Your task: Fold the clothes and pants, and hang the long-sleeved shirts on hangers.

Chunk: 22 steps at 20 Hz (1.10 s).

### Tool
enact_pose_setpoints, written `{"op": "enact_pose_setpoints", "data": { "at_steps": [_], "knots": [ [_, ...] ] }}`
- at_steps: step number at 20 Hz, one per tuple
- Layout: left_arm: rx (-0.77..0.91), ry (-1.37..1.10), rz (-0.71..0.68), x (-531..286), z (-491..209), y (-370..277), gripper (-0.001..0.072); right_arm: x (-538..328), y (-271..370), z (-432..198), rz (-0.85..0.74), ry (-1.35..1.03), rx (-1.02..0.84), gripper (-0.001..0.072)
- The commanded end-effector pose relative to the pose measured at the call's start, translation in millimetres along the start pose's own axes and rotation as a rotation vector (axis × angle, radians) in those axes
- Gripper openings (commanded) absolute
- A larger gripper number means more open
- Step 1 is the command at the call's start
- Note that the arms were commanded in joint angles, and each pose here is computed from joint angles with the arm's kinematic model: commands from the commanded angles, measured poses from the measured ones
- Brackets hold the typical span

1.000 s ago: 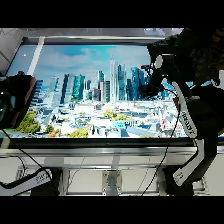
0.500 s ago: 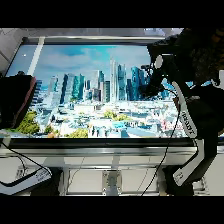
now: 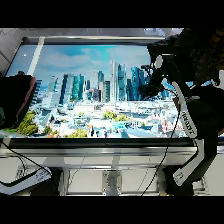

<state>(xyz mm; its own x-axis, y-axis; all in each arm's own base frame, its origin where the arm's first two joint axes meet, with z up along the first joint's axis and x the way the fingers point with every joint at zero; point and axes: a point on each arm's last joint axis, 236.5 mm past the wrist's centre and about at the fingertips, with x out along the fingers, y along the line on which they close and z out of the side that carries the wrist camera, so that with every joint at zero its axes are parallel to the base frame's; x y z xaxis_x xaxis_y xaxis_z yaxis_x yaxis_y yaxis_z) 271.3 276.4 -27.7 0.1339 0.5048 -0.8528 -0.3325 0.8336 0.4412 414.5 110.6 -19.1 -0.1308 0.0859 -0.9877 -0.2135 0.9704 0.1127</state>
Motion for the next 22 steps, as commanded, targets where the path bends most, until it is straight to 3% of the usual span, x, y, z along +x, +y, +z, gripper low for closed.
{"op": "enact_pose_setpoints", "data": {
  "at_steps": [1,3,5,15,19,22],
  "knots": [
    [0.023,-0.036,0.055,0,8,13,0.0316,0,0,0,0.0,0.0,0.0,0.0193],
    [0.032,-0.044,0.053,0,11,11,0.015,0,0,0,0.0,0.002,-0.005,0.0193],
    [0.034,-0.048,0.053,-1,12,10,0.0055,0,0,5,-0.001,-0.019,-0.002,0.0193],
    [0.158,-0.14,0.058,-33,35,-3,0.0052,-1,0,21,-0.001,-0.089,-0.002,0.0193],
    [0.211,-0.388,0.009,-128,96,-44,0.0051,-1,4,23,0.015,-0.095,-0.004,0.0193],
    [0.212,-0.68,-0.181,-257,153,-94,0.005,-5,11,12,0.045,-0.063,-0.009,0.0194]
  ]
}}
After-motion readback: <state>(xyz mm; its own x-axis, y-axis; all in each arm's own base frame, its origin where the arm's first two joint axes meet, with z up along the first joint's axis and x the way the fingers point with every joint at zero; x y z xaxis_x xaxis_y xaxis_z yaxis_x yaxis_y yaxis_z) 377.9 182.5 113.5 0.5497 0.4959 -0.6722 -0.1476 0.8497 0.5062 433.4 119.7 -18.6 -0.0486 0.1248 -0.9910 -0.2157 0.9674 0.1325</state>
